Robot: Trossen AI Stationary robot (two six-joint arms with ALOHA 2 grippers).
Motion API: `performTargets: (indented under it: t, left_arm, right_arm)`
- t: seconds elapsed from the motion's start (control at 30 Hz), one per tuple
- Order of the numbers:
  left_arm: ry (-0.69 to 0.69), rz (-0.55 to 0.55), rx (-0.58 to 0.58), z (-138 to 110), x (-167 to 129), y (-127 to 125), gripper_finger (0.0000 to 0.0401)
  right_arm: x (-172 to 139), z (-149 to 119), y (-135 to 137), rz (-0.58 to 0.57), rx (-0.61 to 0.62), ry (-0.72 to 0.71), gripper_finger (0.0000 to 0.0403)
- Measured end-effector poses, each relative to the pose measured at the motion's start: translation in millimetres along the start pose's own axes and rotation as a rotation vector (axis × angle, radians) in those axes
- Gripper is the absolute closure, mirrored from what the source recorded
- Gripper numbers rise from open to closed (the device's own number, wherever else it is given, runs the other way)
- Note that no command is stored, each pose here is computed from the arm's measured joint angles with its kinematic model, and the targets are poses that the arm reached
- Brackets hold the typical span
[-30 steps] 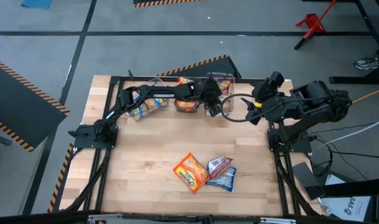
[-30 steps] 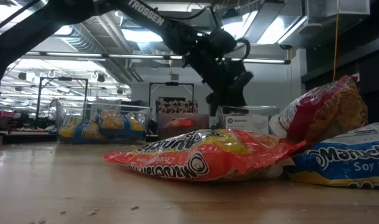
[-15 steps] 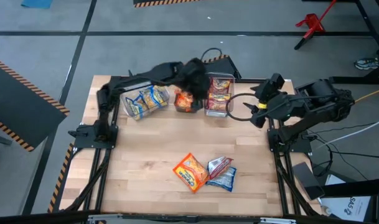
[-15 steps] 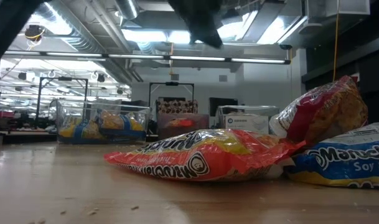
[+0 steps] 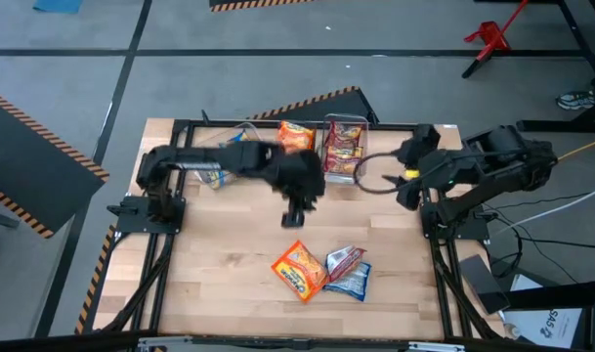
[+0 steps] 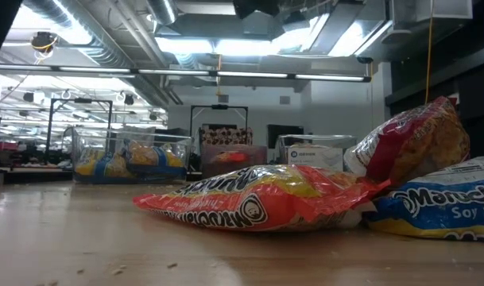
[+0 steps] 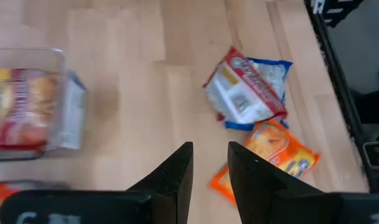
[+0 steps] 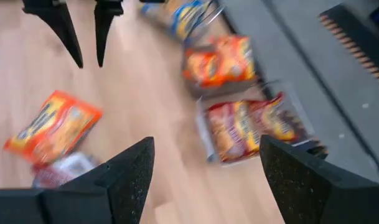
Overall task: Sort Maruchan noodles
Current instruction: Put the red noodle pack into the right transparent bin
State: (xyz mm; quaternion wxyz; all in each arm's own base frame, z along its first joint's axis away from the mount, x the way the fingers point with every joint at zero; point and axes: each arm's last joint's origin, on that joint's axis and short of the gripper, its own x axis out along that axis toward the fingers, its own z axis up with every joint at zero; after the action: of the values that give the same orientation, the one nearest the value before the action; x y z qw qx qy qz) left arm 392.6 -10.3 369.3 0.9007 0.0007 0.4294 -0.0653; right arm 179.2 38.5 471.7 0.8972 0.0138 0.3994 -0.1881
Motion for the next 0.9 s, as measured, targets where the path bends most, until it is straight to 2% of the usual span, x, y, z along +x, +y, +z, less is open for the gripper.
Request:
performTargets:
  t: [0.07, 0.17, 0.3, 0.47, 0.7, 0.9]
  left_arm:
    - [-0.008, 0.003, -0.022, -3.8, 15.5, -16.0, 0.0306]
    - [-0.002, 0.011, -0.121, -13.5, 36.6, -39.4, 0.0306]
    - [-0.094, 0.047, -0.266, -24.0, 63.0, -70.7, 0.0306]
    - [-0.240, 0.075, -0.397, -38.6, 86.8, -101.8, 0.0306]
    - [-0.273, 0.052, -0.581, -60.5, 103.5, -122.3, 0.0309]
    - [-0.278, 0.020, -0.629, -63.0, 102.8, -133.6, 0.0309]
  right_arm:
    - [6.6, -3.3, 4.2, 0.034, -0.014, 0.046, 0.0125]
    - [13.5, -17.4, 8.1, 0.084, -0.051, 0.114, 0.0125]
    - [22.9, -54.4, 13.0, 0.085, -0.115, 0.174, 0.0125]
    - [45.4, -109.7, 24.4, 0.154, -0.052, 0.144, 0.0125]
    - [102.2, -179.9, 58.1, 0.313, 0.026, 0.049, 0.0125]
    - [151.7, -216.6, 79.5, 0.333, 0.039, 0.041, 0.0125]
